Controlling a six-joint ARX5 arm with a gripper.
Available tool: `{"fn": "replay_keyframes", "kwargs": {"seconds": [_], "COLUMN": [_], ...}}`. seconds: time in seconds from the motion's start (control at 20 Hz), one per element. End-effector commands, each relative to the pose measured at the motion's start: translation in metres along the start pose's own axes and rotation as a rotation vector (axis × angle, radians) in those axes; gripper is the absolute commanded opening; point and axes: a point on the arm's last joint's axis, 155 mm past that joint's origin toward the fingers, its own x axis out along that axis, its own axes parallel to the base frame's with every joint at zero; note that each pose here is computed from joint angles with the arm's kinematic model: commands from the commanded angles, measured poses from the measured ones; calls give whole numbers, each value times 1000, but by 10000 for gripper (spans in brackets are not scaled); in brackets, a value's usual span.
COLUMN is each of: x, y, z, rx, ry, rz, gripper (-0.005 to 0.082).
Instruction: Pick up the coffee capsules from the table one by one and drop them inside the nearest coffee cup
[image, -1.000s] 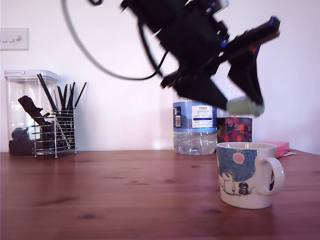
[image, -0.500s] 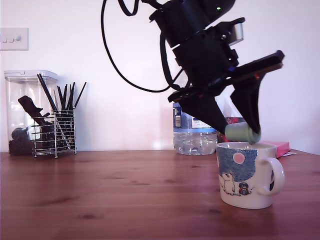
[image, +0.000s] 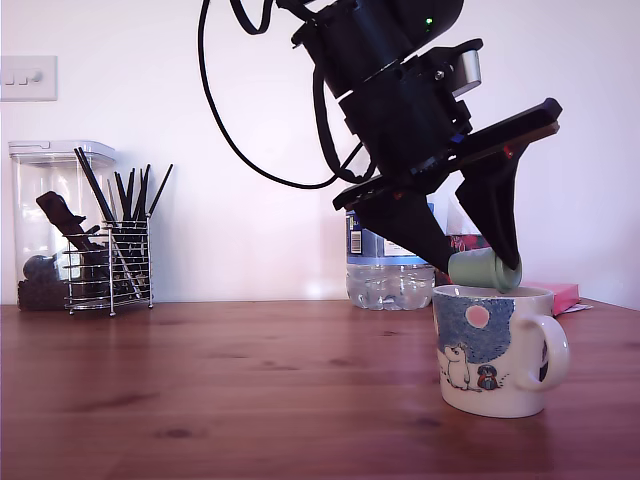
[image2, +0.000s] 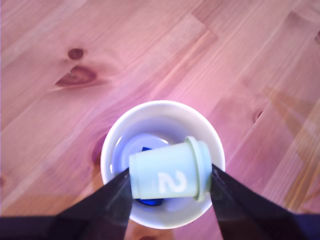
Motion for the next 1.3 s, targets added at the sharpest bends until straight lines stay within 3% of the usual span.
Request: {"fn": "replay_keyframes", "kwargs": {"seconds": [0.0,0.2,0.25,0.35,0.55,0.85,1.05,1.25], "x": [4,4,3,-1,-23,-60,-69,-81], "y": [-2,-2,-3,-7,-13,5,20,49], "z": [-5,-5,-5,-4,12,37,33,18], "rx": [1,2,2,2,16,53,54,9], "ry": [13,15,15,14,-41,-153,-203,-264], "rz": [-2,-3,-4,-24,-39,86,92,61], "gripper": [589,576,535,376,-32,-19,-20,-20]}}
